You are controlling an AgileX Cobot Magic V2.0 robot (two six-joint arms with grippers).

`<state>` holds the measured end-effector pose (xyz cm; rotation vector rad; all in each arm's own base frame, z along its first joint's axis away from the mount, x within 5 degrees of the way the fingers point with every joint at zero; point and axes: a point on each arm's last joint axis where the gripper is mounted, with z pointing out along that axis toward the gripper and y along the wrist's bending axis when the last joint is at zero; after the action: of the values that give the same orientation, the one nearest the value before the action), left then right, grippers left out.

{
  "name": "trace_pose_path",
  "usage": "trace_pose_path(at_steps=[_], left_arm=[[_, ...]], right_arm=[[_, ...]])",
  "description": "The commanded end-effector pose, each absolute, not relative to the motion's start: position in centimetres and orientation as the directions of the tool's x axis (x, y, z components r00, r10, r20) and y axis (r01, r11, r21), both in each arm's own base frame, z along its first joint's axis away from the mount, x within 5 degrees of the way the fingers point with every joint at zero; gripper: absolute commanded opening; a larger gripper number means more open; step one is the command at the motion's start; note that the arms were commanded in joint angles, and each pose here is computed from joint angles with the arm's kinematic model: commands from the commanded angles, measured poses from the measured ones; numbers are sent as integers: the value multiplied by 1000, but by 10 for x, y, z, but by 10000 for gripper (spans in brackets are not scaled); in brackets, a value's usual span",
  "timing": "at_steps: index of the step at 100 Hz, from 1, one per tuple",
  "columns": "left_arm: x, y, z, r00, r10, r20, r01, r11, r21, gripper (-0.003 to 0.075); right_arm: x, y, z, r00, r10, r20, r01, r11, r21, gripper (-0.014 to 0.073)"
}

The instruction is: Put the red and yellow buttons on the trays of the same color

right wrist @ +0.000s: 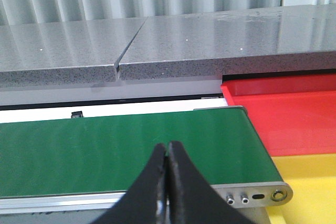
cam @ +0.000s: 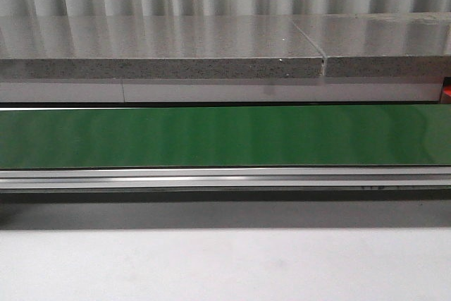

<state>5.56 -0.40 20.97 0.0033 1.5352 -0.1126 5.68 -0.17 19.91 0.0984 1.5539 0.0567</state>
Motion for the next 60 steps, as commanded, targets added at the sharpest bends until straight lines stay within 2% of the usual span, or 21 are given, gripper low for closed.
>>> trace_pose_path(at_steps=[1,22,37,60], left_arm=[[56,-4,198,74,-82,-994,81,994,-76,-13],[55,-4,204,99,-75,-992,82,994,-67,-13],[51,-4,224,142,-79,-987,85,994,-67,-13],[42,-3,259,87,-75,-993,79,995,-68,-13]], right_arm=[[54,-1,214,130,83,-988,11,996,85,-66],[54,-1,214,130,83,-988,11,996,85,-66],[54,-1,214,130,83,-988,11,996,85,-66],[54,-1,214,130,83,-988,11,996,85,-66]])
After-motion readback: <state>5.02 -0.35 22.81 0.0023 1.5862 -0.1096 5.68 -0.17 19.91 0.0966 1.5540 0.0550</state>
